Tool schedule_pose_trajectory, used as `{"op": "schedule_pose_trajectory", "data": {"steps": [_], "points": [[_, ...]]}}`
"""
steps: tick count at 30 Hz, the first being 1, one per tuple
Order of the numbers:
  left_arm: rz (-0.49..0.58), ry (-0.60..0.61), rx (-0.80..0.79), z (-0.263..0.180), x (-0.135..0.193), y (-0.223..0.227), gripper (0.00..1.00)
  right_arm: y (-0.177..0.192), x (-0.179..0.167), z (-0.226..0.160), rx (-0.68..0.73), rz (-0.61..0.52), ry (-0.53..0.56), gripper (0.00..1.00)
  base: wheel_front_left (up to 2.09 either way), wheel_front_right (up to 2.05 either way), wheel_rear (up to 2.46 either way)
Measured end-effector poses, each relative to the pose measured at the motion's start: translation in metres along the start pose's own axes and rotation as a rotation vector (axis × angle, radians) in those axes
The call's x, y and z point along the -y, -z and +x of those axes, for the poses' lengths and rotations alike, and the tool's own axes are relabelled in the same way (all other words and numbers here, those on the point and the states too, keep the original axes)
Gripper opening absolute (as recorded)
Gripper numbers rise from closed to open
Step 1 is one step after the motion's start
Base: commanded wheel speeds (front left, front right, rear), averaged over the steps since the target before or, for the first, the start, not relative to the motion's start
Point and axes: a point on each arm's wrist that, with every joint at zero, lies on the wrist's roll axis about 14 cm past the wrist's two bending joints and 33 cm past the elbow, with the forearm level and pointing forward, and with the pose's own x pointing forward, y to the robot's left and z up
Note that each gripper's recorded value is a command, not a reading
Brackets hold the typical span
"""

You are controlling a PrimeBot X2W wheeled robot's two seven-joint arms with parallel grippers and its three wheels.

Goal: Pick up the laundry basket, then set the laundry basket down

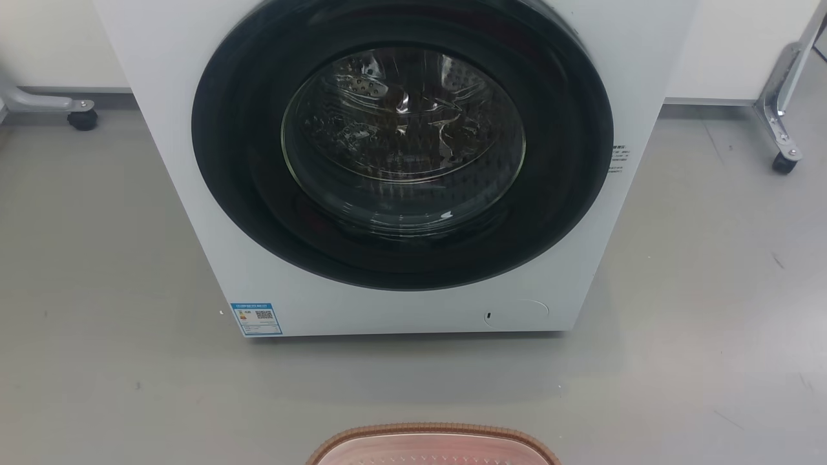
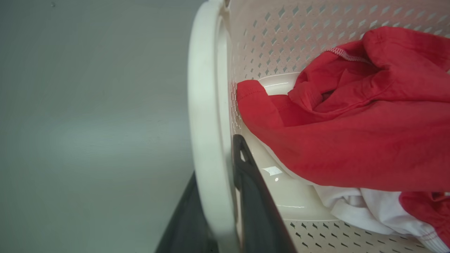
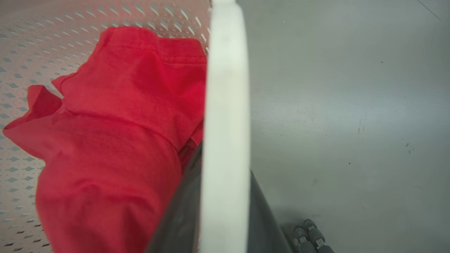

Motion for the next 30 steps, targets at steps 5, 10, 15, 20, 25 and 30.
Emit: {"op": "schedule_pose_trajectory", "data": {"steps": [5, 10, 15, 20, 25, 30], "points": [[0.002, 0.0, -0.004, 0.0, 0.0, 0.001, 0.0, 0.002, -0.001, 0.0, -0.006, 0.007, -0.002, 0.0, 0.0, 0.0, 0.0], [-0.011, 0.002, -0.011, 0.001, 0.0, 0.003, 0.0, 0.004, 0.0, 0.001, -0.013, 0.003, -0.002, 0.0, 0.0, 0.0, 0.0], [-0.017, 0.003, -0.027, 0.003, 0.0, 0.006, 0.0, 0.004, 0.0, 0.004, -0.021, 0.013, -0.003, 0.0, 0.0, 0.0, 0.0], [-0.025, 0.001, -0.032, 0.008, -0.001, 0.004, 0.0, 0.0, 0.001, 0.009, -0.021, 0.017, -0.006, 0.0, 0.0, 0.0, 0.0], [-0.027, -0.002, -0.001, 0.018, -0.002, -0.018, 0.0, -0.025, 0.003, 0.017, 0.016, -0.002, -0.007, 0.0, 0.0, 0.0, 0.0], [-0.029, -0.002, 0.036, 0.033, -0.004, -0.047, 0.0, -0.059, 0.008, 0.03, 0.058, -0.019, -0.005, 0.0, 0.0, 0.0, 0.0]]}}
